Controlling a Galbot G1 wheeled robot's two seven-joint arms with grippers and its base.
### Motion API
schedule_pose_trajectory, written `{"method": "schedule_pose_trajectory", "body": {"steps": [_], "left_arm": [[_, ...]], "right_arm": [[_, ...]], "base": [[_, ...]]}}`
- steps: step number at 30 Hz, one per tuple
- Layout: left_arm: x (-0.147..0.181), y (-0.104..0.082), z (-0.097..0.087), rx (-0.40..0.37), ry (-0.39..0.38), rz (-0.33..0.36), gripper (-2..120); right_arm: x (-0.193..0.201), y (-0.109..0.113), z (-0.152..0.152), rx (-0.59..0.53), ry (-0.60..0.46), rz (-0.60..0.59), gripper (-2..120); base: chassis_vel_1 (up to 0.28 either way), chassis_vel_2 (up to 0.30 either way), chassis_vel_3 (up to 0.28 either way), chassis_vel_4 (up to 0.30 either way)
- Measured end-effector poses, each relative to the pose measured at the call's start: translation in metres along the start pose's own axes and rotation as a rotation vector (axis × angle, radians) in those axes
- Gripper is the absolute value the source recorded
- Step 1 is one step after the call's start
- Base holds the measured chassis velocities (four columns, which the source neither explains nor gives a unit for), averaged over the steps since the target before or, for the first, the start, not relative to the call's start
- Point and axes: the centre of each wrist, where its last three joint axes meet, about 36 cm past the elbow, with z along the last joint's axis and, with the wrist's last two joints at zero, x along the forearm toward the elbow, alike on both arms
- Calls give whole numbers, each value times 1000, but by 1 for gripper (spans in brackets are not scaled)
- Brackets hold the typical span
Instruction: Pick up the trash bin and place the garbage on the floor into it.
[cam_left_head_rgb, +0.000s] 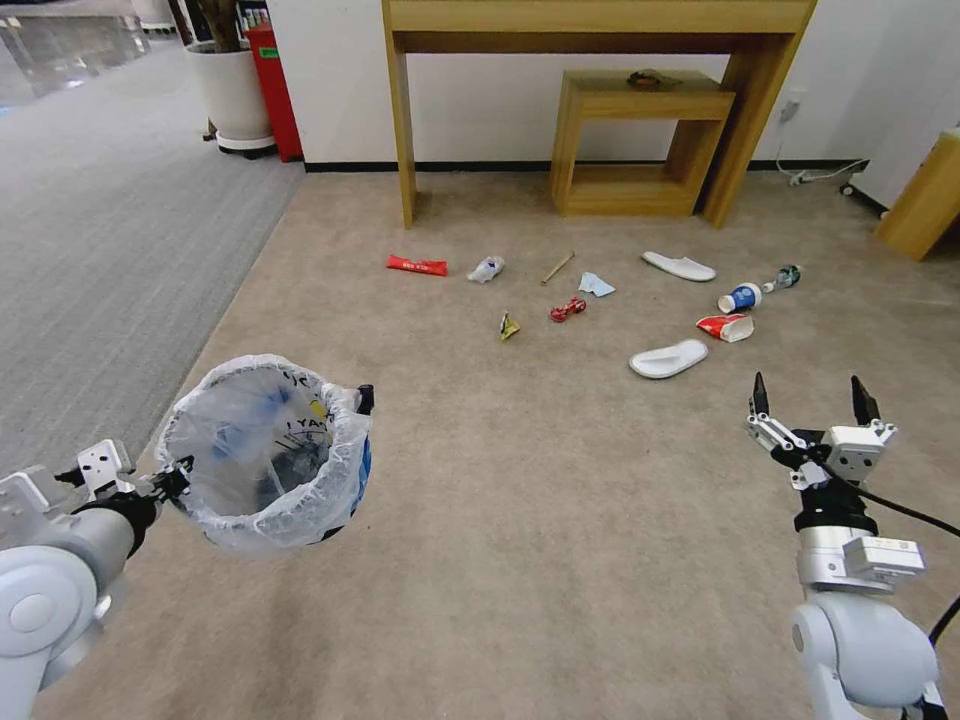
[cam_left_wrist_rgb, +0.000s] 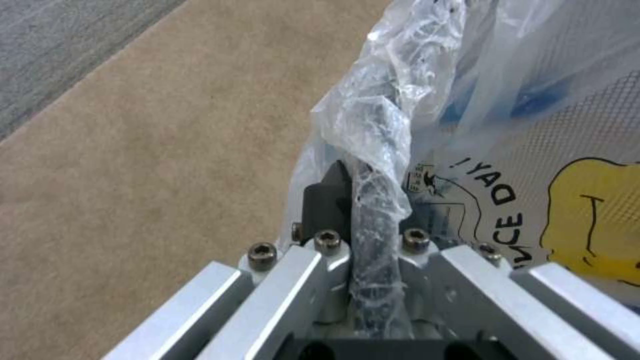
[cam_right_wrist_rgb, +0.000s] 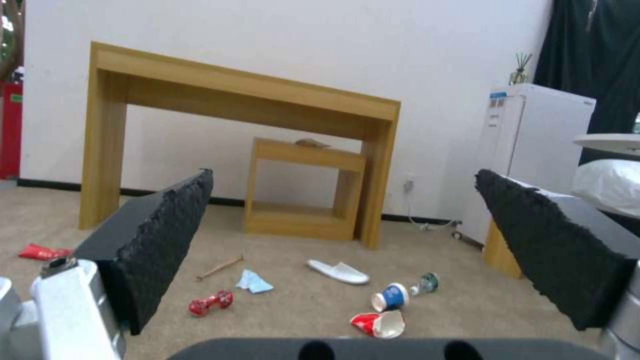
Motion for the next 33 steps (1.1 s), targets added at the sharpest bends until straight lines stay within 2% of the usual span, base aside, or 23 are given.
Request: {"method": "schedule_pose_trajectory", "body": {"steps": [14, 33], "left_arm": [[2, 0, -2, -4, -6, 4, 0], [0, 0, -2, -3, -4, 3, 0]], "right_arm": [[0, -1, -2, 3, -5, -2, 100], [-1, -1, -2, 2, -6, -3, 100]], "base": [[-71, 86, 65, -91], [-44, 156, 46, -154]]}}
